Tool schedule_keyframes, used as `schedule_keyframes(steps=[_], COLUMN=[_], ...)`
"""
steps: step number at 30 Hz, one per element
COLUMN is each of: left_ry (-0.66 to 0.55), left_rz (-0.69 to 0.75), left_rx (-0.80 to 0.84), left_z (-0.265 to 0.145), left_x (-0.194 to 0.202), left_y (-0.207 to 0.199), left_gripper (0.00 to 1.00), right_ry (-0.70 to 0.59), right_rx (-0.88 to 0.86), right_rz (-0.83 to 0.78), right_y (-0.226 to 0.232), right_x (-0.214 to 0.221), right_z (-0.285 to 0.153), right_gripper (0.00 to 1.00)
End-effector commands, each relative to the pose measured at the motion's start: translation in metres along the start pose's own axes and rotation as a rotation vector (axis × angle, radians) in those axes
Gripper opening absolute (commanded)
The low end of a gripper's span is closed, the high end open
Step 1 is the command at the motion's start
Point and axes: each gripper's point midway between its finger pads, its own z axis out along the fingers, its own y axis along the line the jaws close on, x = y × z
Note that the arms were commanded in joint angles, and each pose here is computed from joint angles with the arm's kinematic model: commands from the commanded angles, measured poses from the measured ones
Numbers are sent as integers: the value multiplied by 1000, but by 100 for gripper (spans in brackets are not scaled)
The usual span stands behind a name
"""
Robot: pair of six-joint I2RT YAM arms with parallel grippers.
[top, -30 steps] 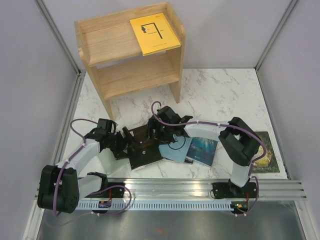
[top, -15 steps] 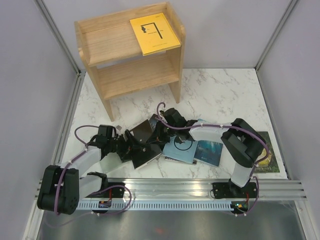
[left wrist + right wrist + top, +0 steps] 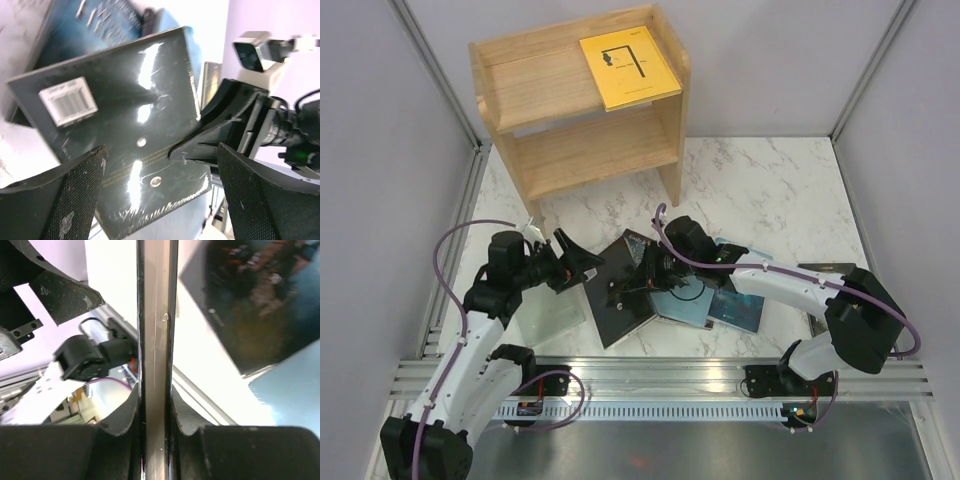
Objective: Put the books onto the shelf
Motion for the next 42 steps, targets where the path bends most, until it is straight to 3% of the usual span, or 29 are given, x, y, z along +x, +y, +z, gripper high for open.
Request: schedule_keyframes(steps=[1,6,11,17,23,25,29,31,34,36,37,39,40,42], left_ry=[-68,-130,-180,-228,-290,-315,-325,-313,-287,-304,-318,-363,-380,-431], left_rz=[57,112,186,239,221,208,208,217,200,187,187,182,177,158], left_rx=[38,-5,-154,1,209,262,333,372,397,401,404,405,402,399], left_z=[-11,-25,-47,-57,-72,-79,-88,-88,-86,-88,-91,-98,-101,-109], left_x=[-15,-28,-38,-42,-45,-47,-47,-46,-45,-50,-53,-62,-66,-78], left_y=[-20,-29,-21,-60,-107,-120,-138,-145,-149,-154,-158,-168,-171,-181], left_gripper=[92,92,93,96,95,87,41,36,7,2,2,2,2,2], right_ry=[-75,-140,-195,-140,-95,-93,-92,-90,-74,-71,-71,-79,-88,-100], right_rx=[-237,-320,-383,-595,-803,-843,-863,-896,-935,-943,-937,-941,-931,-921], right_rz=[-84,-82,-79,-115,-35,-34,-34,-35,-33,-35,-30,-39,-33,-31], right_y=[86,118,138,175,191,193,197,203,211,215,215,221,221,224], right_x=[-27,-48,-67,-55,-47,-47,-48,-50,-52,-55,-56,-57,-59,-61], right_z=[-36,-65,-94,-117,-135,-137,-138,-141,-144,-145,-144,-149,-148,-152], right_gripper=[0,0,0,0,0,0,0,0,0,0,5,27,54,77])
